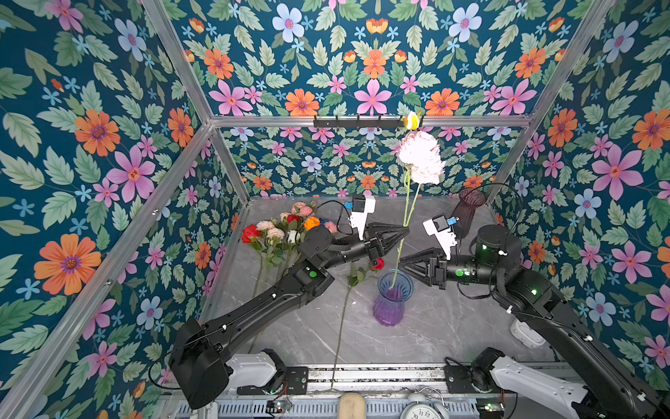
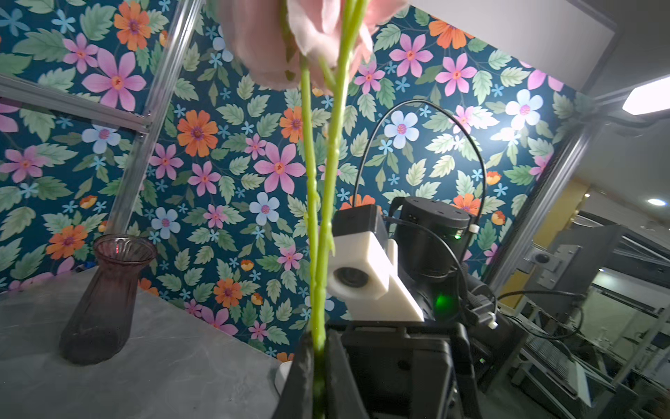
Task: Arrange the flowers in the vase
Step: 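Lift the pink roses upright and carry them over the vase with the left gripper, then close the right gripper on the pink rose stems while the left gripper releases them, then lower the pink rose stems into the vase and open the right gripper, then grasp the loose red rose stem with the left gripper while the right gripper withdraws, then lift the red rose upright with the left gripper toward the vase, then grasp the red rose stem with the right gripper while the left gripper opens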
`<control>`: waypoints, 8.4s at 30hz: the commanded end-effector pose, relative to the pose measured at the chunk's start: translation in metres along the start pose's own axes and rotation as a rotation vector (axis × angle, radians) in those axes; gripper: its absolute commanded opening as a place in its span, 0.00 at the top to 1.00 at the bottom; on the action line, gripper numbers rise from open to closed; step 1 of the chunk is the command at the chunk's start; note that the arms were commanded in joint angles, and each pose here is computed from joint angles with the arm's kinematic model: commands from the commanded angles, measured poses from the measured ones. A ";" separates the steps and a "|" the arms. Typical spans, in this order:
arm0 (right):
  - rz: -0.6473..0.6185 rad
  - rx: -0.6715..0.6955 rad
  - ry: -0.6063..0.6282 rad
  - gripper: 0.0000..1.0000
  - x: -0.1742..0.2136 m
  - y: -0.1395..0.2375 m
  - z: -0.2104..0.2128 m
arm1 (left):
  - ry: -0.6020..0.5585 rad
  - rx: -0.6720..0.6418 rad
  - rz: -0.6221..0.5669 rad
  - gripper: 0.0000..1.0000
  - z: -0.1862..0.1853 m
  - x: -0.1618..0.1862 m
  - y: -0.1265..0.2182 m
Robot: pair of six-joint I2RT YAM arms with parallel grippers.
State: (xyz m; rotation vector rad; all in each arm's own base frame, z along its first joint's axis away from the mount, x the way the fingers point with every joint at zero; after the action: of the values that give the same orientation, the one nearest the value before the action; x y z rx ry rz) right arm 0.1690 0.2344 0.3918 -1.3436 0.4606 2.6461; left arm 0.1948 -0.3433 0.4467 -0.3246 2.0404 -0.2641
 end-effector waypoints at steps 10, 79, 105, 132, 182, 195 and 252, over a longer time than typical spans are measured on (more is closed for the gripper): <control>-0.045 0.065 0.120 0.70 -0.015 0.001 -0.005 | -0.064 0.155 0.022 1.00 -0.021 0.012 0.002; -0.013 0.327 0.366 0.44 0.086 -0.031 -0.091 | -0.209 -0.982 0.024 0.25 0.085 0.055 0.181; -0.236 0.423 0.290 0.35 0.087 0.066 -0.060 | -0.004 -1.368 0.265 0.22 0.154 0.128 0.218; -0.200 0.770 -0.041 0.36 0.120 0.095 -0.117 | 0.264 -1.434 0.685 0.50 0.222 0.274 0.229; -0.223 0.239 0.215 0.20 0.049 0.057 -0.012 | -0.254 -1.155 -0.033 1.00 0.052 0.002 0.228; 0.024 -0.272 0.321 0.25 0.060 -0.004 0.074 | -0.269 -0.655 -0.155 1.00 -0.024 -0.020 0.188; 0.103 -0.118 0.256 1.00 0.043 -0.126 0.048 | -0.189 -0.362 -0.153 0.83 -0.041 0.003 0.162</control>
State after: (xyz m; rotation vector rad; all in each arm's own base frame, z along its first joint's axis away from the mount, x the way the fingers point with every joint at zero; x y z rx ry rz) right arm 0.1368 0.3709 0.3484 -1.7379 0.4320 2.6820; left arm 0.1434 -0.1902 0.4017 -0.7106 1.8882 0.0915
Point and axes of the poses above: each gripper's point midway between its finger pads, its own y axis back along the fingers, its own z axis along the line the jaws close on, x = y × z, the point moved 2 cm from there along y, back along the fingers, and after that the axes turned 3 degrees about y, right-handed, at the moved point
